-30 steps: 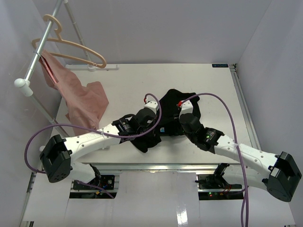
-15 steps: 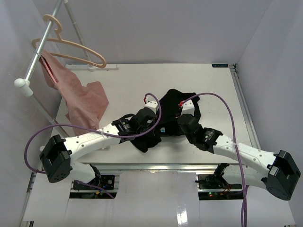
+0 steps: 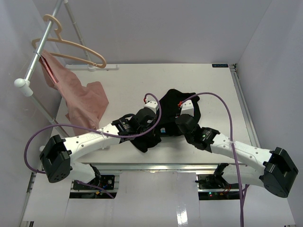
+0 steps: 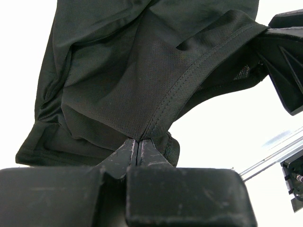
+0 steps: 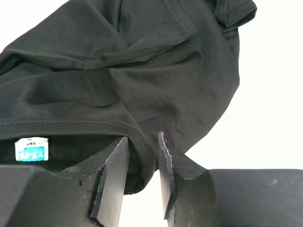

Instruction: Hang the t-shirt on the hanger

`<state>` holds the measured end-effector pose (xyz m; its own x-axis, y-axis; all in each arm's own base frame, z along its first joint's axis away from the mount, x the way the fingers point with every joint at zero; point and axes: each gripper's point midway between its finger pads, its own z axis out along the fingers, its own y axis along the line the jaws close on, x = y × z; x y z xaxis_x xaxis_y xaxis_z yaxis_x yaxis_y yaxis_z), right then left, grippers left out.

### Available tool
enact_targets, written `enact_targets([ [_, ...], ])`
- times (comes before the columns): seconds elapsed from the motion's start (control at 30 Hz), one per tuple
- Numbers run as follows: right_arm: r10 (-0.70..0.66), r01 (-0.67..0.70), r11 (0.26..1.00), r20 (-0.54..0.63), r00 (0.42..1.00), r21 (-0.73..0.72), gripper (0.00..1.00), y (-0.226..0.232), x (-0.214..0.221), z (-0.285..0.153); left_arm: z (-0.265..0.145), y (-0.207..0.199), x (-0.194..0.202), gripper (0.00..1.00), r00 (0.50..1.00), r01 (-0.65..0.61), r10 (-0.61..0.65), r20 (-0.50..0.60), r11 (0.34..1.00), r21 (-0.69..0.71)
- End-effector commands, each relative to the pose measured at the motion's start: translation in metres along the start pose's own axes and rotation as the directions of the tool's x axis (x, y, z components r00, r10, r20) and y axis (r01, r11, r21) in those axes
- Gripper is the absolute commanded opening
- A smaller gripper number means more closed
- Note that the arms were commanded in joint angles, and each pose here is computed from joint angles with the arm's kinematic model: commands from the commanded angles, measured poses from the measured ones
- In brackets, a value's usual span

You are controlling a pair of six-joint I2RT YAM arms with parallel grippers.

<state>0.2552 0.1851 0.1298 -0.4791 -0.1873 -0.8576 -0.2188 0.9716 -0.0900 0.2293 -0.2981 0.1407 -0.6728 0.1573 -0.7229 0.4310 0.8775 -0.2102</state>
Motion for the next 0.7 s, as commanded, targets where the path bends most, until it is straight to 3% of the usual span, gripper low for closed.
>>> enact_targets([
  [0.0, 0.032, -0.034, 0.999, 0.048, 0.998, 0.040, 0.35, -0.0015, -0.0205, -0.0005, -0.0161, -0.0067, -0.0230, 0.00, 0.997, 0.022, -0.024, 0.068, 0.999, 0.025],
  [0.43, 0.024, -0.027, 0.997, 0.046, 0.999, 0.076, 0.08, -0.0048, -0.0198, 0.0037, -0.0176, -0.0050, -0.0224, 0.00, 0.997, 0.020, -0.022, 0.072, 1.000, 0.021],
  [0.5, 0.030, -0.034, 0.996, 0.054, 0.998, 0.080, 0.09, -0.0065, -0.0216, 0.0023, -0.0167, -0.0039, -0.0217, 0.00, 0.997, 0.019, -0.020, 0.071, 1.000, 0.017],
  [0.6, 0.038, -0.043, 0.996, 0.071, 0.997, 0.074, 0.23, -0.0071, -0.0249, 0.0006, -0.0155, -0.0036, -0.0202, 0.00, 0.998, 0.020, -0.021, 0.067, 1.000, 0.015],
  [0.67, 0.035, -0.040, 0.997, 0.074, 0.997, 0.067, 0.25, -0.0058, -0.0245, 0.0013, -0.0147, -0.0041, -0.0196, 0.00, 0.998, 0.019, -0.020, 0.064, 1.000, 0.017],
])
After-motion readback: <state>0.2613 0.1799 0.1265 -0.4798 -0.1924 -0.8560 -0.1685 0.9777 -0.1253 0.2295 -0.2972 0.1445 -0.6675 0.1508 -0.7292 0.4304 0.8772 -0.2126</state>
